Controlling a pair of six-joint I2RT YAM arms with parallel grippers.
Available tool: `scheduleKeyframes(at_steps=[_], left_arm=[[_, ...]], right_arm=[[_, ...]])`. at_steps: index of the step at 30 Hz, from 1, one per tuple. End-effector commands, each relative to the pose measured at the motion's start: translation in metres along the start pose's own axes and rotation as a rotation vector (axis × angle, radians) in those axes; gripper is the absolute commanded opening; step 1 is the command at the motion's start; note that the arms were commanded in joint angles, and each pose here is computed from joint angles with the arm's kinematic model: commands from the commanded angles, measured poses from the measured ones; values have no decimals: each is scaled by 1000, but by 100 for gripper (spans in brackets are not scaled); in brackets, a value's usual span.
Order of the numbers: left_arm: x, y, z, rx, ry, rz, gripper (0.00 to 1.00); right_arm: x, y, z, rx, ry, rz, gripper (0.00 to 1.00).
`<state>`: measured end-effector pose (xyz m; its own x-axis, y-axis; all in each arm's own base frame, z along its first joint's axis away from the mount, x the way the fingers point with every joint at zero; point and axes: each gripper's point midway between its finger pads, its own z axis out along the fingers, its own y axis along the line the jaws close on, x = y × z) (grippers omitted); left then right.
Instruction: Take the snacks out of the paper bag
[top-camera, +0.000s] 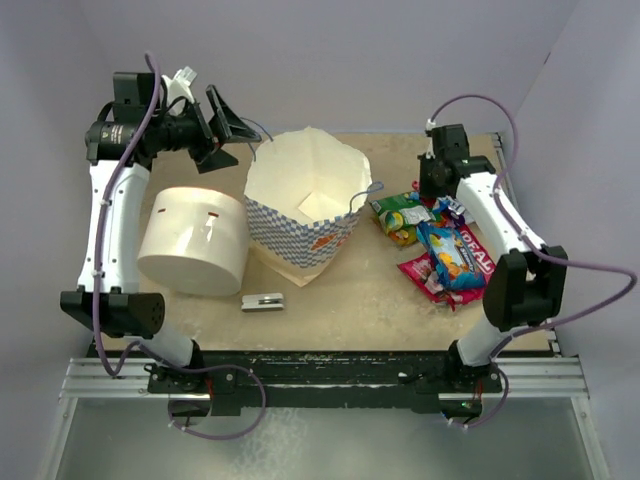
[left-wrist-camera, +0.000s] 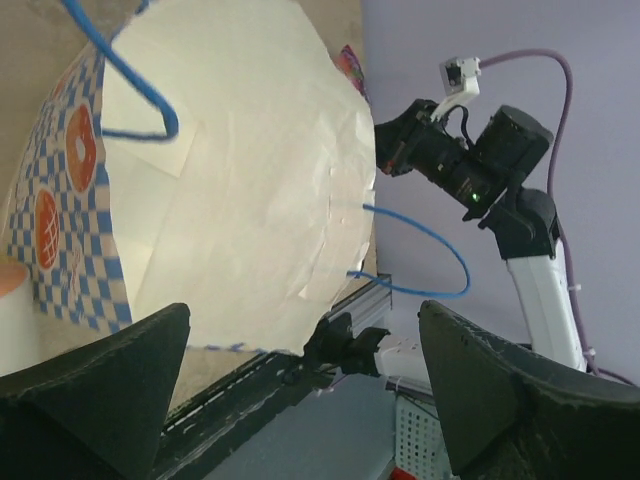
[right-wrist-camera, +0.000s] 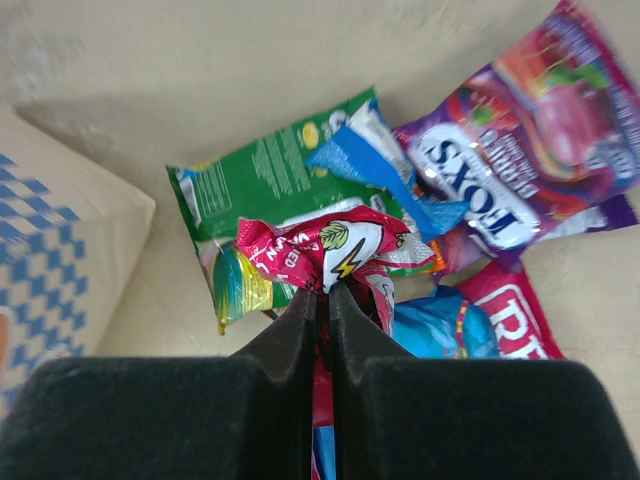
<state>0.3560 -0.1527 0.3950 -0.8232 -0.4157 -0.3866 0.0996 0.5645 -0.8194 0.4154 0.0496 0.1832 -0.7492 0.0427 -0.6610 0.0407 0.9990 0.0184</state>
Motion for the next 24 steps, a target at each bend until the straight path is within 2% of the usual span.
scheduleKeyframes(at_steps=[1, 8, 15, 18, 22, 24], left_arm=[[16, 9, -27, -102, -30, 80, 99], [30, 11, -46, -157, -49, 98, 99], [44, 7, -58, -156, -53, 100, 99], [51, 7, -61, -153, -50, 93, 99], [57, 4, -66, -144, -49, 93, 99], [61, 3, -68, -139, -48, 93, 99]], right_arm=[[-2, 4, 2, -21, 33, -70, 0], [18, -1, 29, 9, 102, -95, 0], [31, -5, 40, 31, 132, -102, 10], [28, -5, 41, 33, 123, -102, 21], [13, -4, 29, 28, 91, -103, 50], [9, -2, 21, 14, 78, -105, 58]])
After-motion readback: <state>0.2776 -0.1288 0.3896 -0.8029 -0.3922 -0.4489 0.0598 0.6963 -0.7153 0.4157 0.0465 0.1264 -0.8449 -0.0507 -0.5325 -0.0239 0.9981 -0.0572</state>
